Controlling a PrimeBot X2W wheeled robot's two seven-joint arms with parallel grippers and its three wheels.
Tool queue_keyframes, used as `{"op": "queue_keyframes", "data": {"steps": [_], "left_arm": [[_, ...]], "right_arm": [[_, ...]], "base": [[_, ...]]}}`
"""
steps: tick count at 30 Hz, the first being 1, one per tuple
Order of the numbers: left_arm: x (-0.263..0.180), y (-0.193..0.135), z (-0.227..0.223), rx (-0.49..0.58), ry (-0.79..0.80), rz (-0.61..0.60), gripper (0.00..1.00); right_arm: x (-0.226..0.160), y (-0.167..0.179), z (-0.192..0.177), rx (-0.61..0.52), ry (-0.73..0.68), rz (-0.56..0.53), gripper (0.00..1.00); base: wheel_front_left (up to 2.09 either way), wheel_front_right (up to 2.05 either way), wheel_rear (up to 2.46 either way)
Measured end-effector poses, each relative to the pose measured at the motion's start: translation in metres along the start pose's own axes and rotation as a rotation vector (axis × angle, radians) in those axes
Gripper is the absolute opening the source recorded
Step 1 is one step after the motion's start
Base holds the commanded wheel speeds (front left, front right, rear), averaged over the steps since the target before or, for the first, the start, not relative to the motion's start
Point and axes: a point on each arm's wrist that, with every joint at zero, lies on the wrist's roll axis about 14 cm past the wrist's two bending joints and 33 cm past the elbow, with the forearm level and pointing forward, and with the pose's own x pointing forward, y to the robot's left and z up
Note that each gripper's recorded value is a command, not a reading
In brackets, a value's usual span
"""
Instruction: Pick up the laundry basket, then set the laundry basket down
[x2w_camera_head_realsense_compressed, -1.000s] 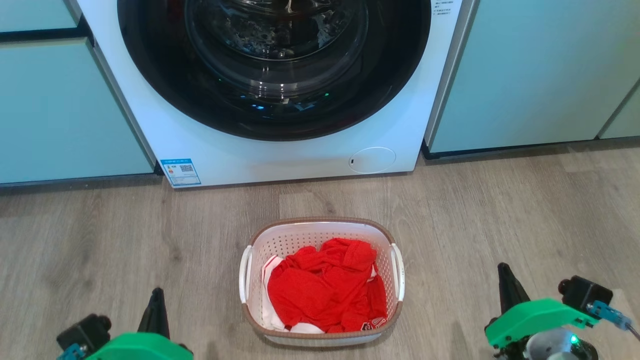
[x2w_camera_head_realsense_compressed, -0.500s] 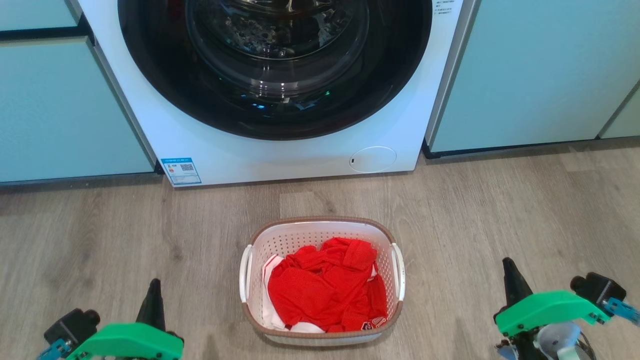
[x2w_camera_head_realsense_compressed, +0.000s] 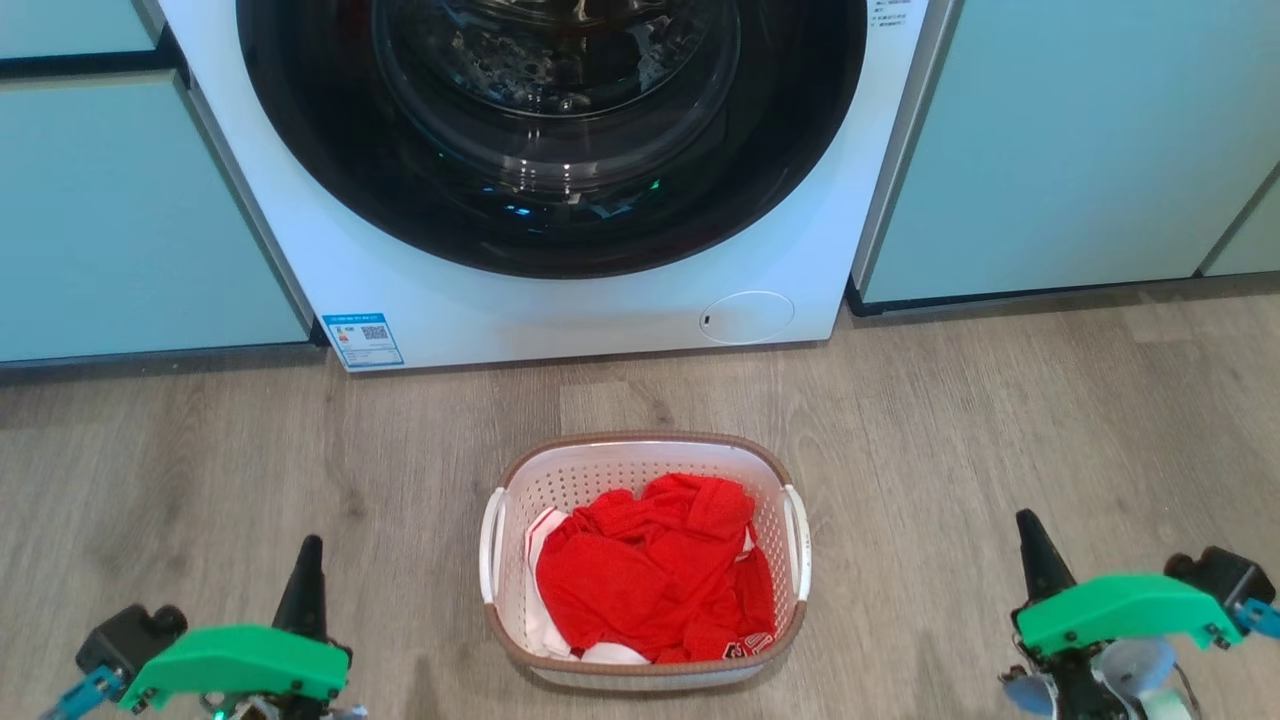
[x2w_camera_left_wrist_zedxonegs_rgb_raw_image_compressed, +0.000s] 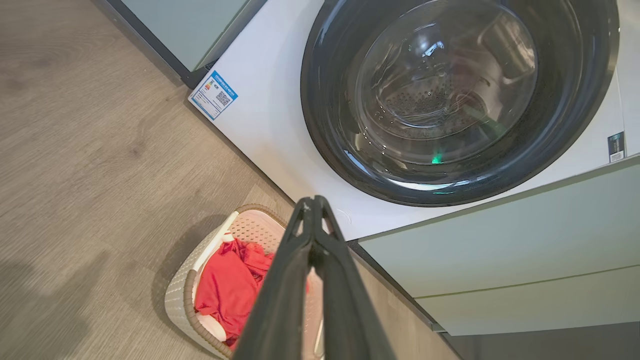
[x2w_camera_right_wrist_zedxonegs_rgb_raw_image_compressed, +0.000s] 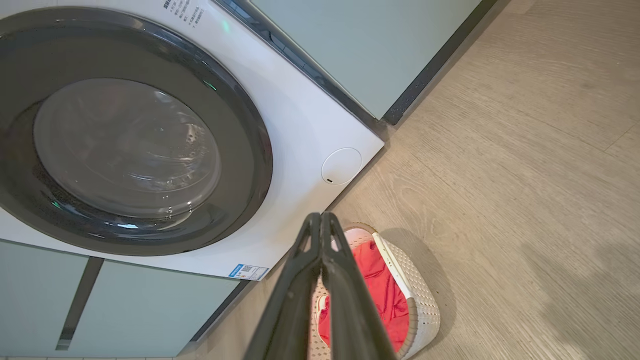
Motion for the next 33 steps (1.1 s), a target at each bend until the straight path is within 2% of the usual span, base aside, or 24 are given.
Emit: {"op": "queue_keyframes", "data": {"steps": [33], "left_arm": [[0.014, -0.016, 0.017, -0.383, 0.005, -0.077, 0.00]], "right_arm": [[0.009, 0.005, 0.019, 0.381, -0.029, 0.016, 0.00]], "base": [[0.00, 0.00, 0.00]]}}
